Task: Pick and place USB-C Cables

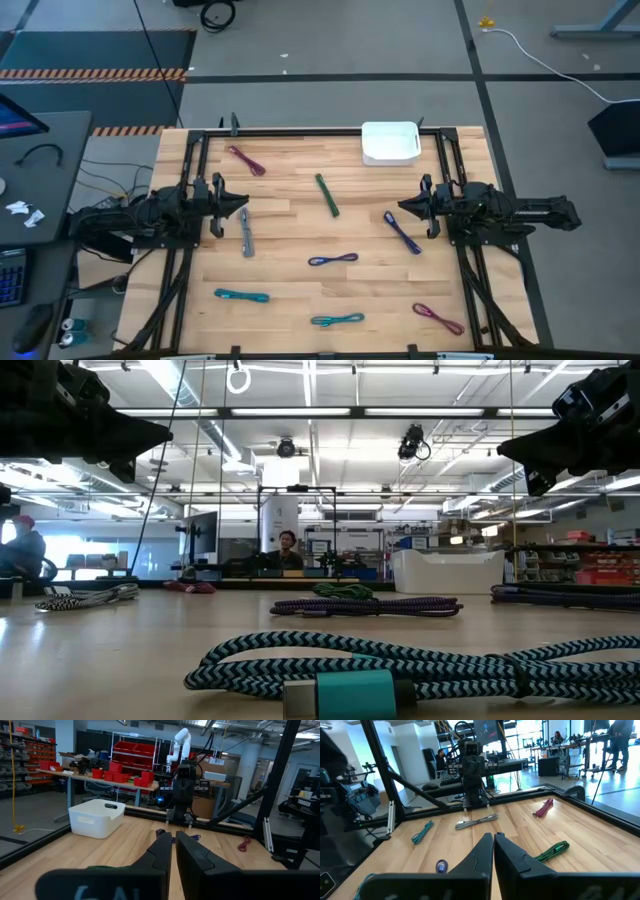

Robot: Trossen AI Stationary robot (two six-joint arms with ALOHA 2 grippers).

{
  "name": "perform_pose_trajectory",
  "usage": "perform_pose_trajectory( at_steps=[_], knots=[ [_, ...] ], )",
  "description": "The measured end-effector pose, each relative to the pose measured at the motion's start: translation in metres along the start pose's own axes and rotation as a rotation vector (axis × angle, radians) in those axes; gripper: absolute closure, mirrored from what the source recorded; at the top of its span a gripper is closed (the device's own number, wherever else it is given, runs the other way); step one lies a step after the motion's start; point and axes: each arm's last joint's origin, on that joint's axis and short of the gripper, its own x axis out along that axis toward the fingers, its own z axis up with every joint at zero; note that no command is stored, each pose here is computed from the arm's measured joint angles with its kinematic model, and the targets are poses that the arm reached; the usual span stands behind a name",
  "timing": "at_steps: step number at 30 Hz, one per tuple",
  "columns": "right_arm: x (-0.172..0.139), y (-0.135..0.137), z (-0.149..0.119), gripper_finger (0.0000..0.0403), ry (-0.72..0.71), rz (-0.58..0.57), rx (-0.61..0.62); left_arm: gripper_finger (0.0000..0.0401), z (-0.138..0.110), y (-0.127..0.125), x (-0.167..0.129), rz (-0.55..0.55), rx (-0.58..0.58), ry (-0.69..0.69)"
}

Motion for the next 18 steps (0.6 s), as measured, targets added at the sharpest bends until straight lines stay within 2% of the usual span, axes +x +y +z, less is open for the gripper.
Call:
perform_pose_trajectory(
  at_steps=[18],
  knots=[
    [0.0, 0.0, 0.0, 0.0383, 0.0, 0.0, 0.0, 0.037, -0.0001, 0.0, 0.0, 0.0, 0.0, 0.0]
  ],
)
